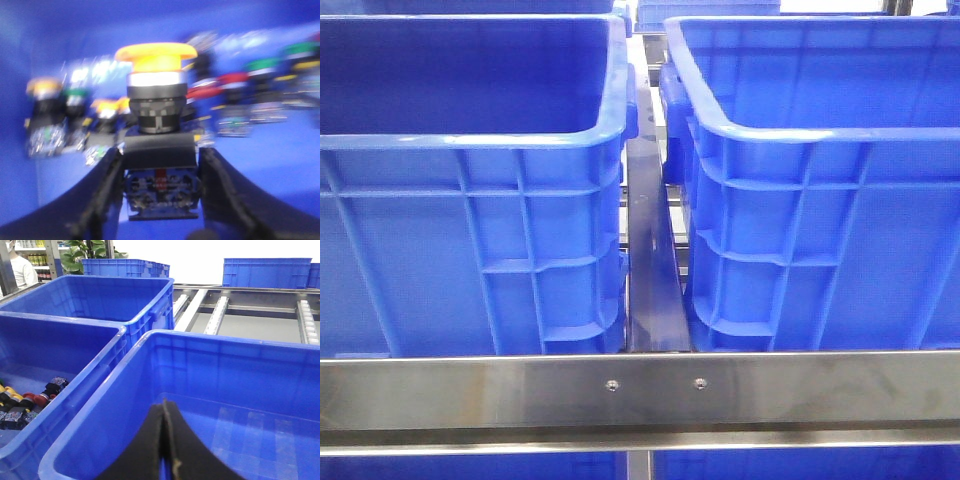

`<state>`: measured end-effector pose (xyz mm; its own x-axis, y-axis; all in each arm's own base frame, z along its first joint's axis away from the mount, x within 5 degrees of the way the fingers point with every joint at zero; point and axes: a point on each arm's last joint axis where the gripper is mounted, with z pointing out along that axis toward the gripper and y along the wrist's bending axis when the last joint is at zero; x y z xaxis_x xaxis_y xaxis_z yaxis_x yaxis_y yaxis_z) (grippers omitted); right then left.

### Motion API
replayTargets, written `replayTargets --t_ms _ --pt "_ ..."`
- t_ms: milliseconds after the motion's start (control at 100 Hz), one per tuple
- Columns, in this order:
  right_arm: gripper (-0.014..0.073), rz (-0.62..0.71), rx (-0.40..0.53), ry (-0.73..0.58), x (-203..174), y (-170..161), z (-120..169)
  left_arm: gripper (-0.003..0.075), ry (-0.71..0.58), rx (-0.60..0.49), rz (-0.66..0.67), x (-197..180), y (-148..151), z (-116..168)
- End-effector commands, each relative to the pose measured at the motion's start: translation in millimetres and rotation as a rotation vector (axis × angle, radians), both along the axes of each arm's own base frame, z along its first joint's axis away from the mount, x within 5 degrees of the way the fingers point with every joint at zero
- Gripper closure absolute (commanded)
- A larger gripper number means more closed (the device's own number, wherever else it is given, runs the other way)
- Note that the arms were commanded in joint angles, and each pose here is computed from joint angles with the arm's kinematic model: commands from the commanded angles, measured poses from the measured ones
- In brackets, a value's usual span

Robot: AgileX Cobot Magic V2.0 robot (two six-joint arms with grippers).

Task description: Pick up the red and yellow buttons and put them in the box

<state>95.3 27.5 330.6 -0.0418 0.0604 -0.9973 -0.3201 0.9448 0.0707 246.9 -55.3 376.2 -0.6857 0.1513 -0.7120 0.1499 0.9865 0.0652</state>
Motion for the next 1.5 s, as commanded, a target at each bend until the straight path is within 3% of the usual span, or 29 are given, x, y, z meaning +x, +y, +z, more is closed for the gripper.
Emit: replayTargets --t_ms 0,300,550,670,860,970,1190,1390,1490 --pt "0.0663 -0.011 0.025 -0.039 -1 -1 10 0.0739 -0.156 -0.036 -0.084 -26 -10 35" --pt "0.0663 -0.009 0.024 -0.038 -1 0 10 0.0739 -0.220 -0.084 -0.343 -84 -40 58" --pt "0.0629 0.013 0.023 -0.033 -2 1 10 0.0739 -0.212 -0.104 -0.523 -105 -66 59" --pt "0.0490 0.056 0.019 -0.023 -3 5 9 0.0739 -0.206 -0.107 -0.566 -110 -73 58" --pt "0.0080 0.128 0.031 -0.010 -6 11 8 0.0739 -0.206 -0.108 -0.572 -111 -74 58" --pt "-0.0071 0.199 0.109 -0.020 -9 17 12 0.0739 -0.206 -0.108 -0.572 -111 -74 58" --pt "-0.0055 0.379 0.355 -0.010 -6 26 28 0.0739 -0.206 -0.108 -0.572 -111 -74 58" --pt "-0.0055 0.615 0.463 0.163 16 33 41 0.0739 -0.204 -0.107 -0.572 -111 -73 58" --pt "-0.0055 0.671 0.492 0.216 31 32 48 0.0739 -0.204 -0.107 -0.572 -111 -73 58"
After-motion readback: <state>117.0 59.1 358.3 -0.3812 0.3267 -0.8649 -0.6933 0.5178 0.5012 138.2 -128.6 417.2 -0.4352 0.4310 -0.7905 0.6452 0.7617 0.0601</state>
